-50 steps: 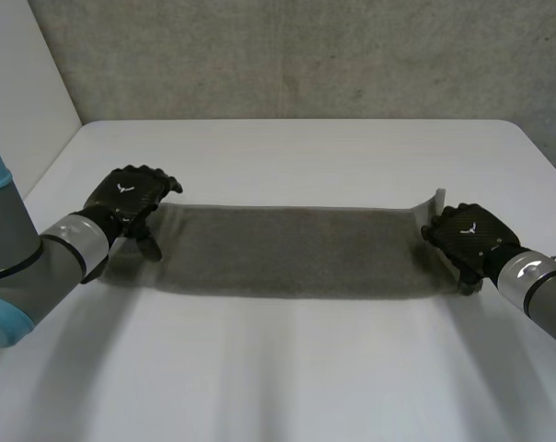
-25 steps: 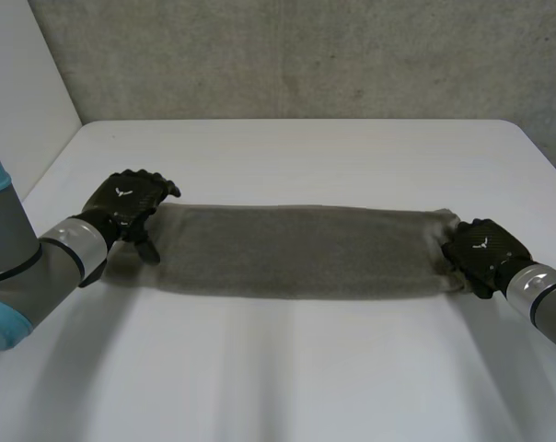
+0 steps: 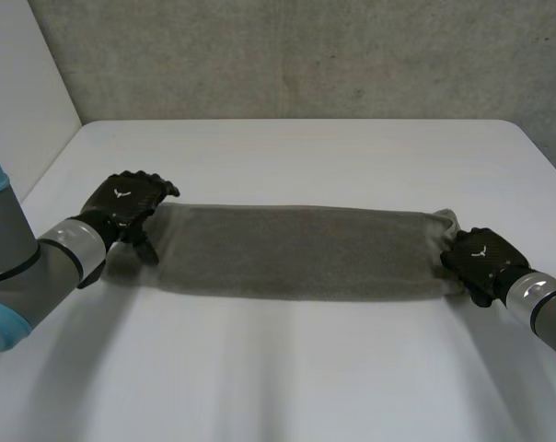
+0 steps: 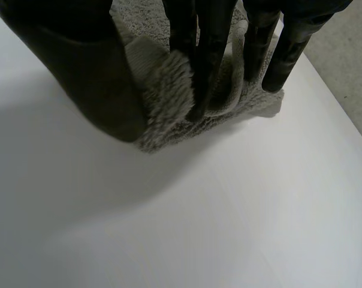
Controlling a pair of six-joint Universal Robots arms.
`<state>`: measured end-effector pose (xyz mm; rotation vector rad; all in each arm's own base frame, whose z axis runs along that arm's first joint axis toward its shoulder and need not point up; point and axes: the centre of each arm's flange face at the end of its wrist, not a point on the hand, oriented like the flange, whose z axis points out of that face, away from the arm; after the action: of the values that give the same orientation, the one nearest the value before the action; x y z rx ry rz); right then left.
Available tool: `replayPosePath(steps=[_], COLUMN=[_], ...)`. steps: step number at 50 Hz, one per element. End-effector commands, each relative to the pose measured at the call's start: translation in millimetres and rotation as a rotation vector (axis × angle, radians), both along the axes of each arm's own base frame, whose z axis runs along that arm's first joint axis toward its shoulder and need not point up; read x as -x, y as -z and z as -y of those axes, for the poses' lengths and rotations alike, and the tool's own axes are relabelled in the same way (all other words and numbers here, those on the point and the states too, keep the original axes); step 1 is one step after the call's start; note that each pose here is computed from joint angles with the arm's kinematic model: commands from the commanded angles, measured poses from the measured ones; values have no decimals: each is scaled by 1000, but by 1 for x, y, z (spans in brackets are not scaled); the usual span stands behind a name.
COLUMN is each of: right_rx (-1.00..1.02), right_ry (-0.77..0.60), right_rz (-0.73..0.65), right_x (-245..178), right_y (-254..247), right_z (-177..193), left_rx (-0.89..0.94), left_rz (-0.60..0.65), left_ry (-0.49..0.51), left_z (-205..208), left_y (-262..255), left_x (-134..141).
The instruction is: Fold the towel.
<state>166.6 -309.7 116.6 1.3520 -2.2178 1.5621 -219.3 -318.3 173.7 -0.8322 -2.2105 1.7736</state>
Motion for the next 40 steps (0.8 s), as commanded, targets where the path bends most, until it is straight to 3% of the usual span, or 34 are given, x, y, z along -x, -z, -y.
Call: replayPosePath(steps=[1,12,19,25,28,33,36,40], right_rx=[-5,77,198,232,247,327,343,365], right_ry=[6,127,195,179,128,-77,-127,-256], right_rz=[1,-2,-100,-123,-104,-24,-6,26], right_x=[2,52,110,110,91,1,-23,-89], right_y=[2,-23,-54,-79,-96,-125,-131,-135], right_z=[2,29,55,64,64,47,38,10], left_rx=[-2,19,20,20,21,24,26,29], left_rz=[1,-4,-4,-4,-5,-5,-6,-6], left_ry=[-1,-21,-21,-20,-20,-17,-17,-17], left_z=[0,3,2,2,1,0,0,-1], left_y=[0,-7,-8,-8,-9,-10,-10,-12], left_x=[0,-6,-6,-6,-6,-4,-4,-4])
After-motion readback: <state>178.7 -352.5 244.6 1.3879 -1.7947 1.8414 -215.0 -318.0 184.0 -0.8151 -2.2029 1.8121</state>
